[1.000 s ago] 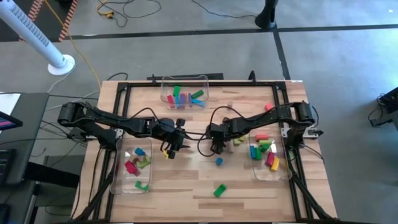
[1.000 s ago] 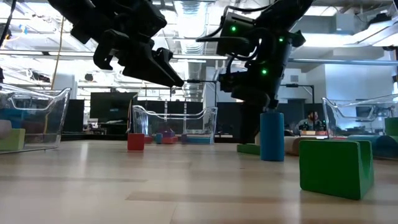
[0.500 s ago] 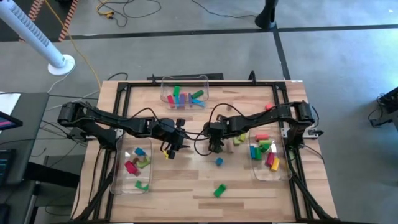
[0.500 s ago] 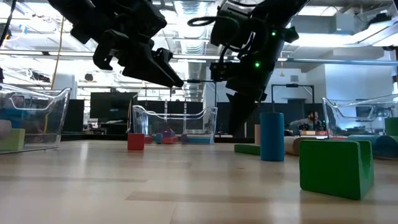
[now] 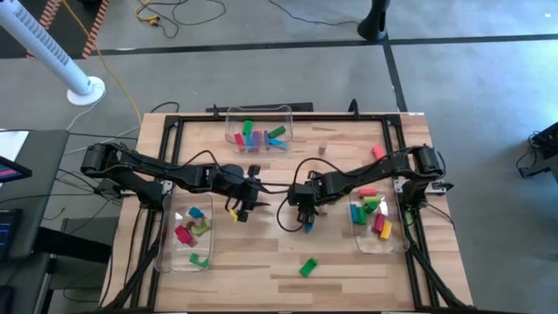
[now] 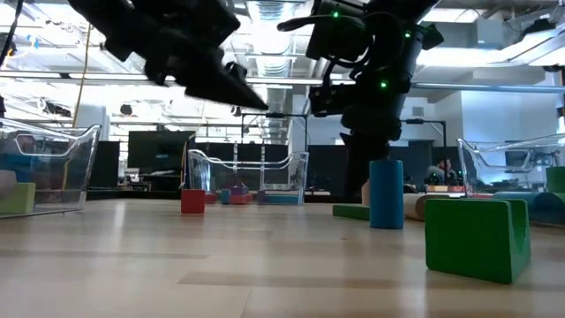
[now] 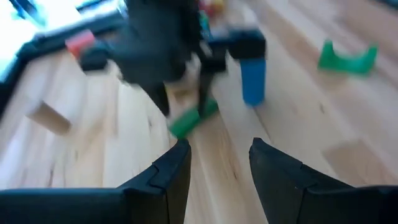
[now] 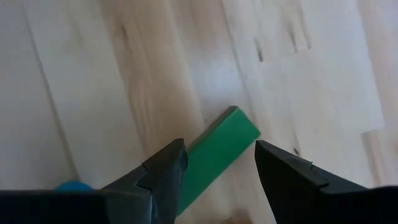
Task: Sort blocks by size
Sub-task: Put the light green arc block into the left transparent bin
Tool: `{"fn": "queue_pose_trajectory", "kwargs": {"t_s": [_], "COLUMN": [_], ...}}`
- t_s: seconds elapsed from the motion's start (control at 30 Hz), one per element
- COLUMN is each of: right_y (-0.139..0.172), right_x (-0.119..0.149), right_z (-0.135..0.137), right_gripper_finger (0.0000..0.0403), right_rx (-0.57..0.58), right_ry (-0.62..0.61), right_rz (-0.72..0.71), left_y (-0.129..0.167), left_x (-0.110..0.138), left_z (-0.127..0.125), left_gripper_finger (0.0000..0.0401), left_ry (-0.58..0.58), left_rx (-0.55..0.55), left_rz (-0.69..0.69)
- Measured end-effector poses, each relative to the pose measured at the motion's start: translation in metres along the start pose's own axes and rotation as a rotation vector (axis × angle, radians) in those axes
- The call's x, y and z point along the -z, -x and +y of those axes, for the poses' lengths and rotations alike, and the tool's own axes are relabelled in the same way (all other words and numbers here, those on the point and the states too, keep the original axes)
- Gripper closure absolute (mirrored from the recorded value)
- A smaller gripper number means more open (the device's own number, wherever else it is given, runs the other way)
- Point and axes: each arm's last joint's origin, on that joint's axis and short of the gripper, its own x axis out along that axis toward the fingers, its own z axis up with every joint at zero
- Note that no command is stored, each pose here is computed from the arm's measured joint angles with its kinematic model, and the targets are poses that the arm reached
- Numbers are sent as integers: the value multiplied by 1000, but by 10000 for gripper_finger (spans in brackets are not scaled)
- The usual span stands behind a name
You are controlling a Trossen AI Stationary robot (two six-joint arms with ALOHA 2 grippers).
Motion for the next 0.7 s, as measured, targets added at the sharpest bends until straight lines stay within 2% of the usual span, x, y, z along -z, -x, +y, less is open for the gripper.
{"fn": "queue_pose_trajectory", "kwargs": {"t_s": [0.23, 0.3, 0.47, 0.6, 0.7], "right_y": [-1, -1, -1, -1, -1], "right_x": [-2, -2, 0, 2, 4], "right_z": [-6, -8, -8, -8, -9], "right_gripper_finger": [178, 178, 178, 178, 178], "right_rx": [6, 10, 16, 23, 28], "right_ry": [-16, -28, -33, -44, -49], "right_rz": [2, 6, 27, 46, 61], "left_y": [2, 2, 5, 7, 9], "left_x": [-21, -24, -36, -47, -58], "left_z": [7, 9, 16, 21, 22], "left_gripper_finger": [246, 246, 246, 246, 246], "left_ry": [72, 68, 52, 41, 13], "left_rx": [-73, -77, -147, -182, -161], "left_rz": [-211, -174, 34, 21, -22]}}
